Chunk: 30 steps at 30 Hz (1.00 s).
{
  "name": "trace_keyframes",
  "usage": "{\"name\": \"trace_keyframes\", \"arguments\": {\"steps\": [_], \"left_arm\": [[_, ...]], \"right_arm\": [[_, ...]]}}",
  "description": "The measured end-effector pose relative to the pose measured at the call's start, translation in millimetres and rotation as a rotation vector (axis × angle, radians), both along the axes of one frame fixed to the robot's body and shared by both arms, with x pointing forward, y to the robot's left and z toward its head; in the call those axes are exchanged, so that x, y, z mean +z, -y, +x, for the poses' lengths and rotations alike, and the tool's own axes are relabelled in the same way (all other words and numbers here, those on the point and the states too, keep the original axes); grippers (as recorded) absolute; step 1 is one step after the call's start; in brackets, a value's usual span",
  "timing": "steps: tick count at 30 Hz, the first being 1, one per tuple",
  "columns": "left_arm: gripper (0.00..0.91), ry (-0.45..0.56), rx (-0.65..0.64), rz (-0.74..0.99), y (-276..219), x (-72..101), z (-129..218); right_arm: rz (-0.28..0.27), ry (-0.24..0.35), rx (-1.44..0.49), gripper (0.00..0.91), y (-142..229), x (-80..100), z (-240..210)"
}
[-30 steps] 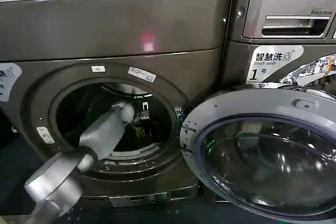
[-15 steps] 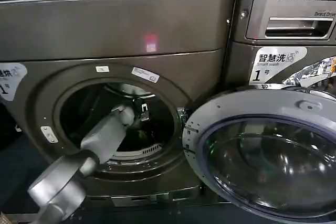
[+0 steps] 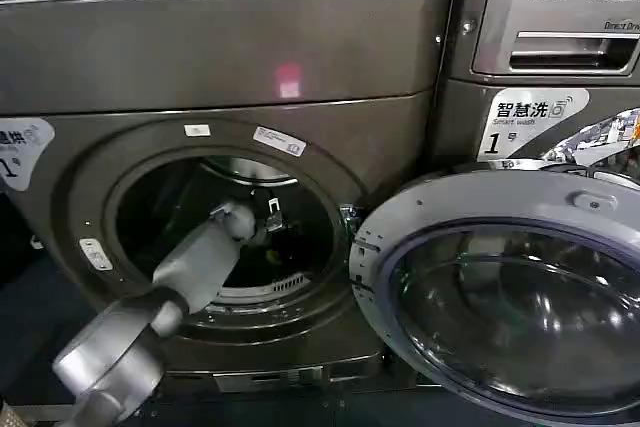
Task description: Grasp the clothes from the dryer.
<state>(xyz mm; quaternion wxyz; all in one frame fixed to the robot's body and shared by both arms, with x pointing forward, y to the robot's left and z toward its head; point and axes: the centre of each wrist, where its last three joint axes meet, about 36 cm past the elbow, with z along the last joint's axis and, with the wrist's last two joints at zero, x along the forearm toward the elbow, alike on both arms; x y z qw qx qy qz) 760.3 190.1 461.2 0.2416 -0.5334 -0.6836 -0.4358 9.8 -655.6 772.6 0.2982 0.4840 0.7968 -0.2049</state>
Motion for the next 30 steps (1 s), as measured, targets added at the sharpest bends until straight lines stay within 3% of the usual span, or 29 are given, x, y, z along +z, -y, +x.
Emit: {"name": "trace_keyframes", "arguments": {"steps": [17, 30], "left_arm": [[0.000, 0.022, 0.017, -0.088, -4, 1.4, -4], [0.000, 0.247, 0.158, -0.398, -26, 29.4, -23]], "right_arm": [[-0.005, 0.002, -0.006, 0.907, 0, 2.4, -3], [0.001, 0.007, 0.001, 0.907, -2, -4.1, 0]]}}
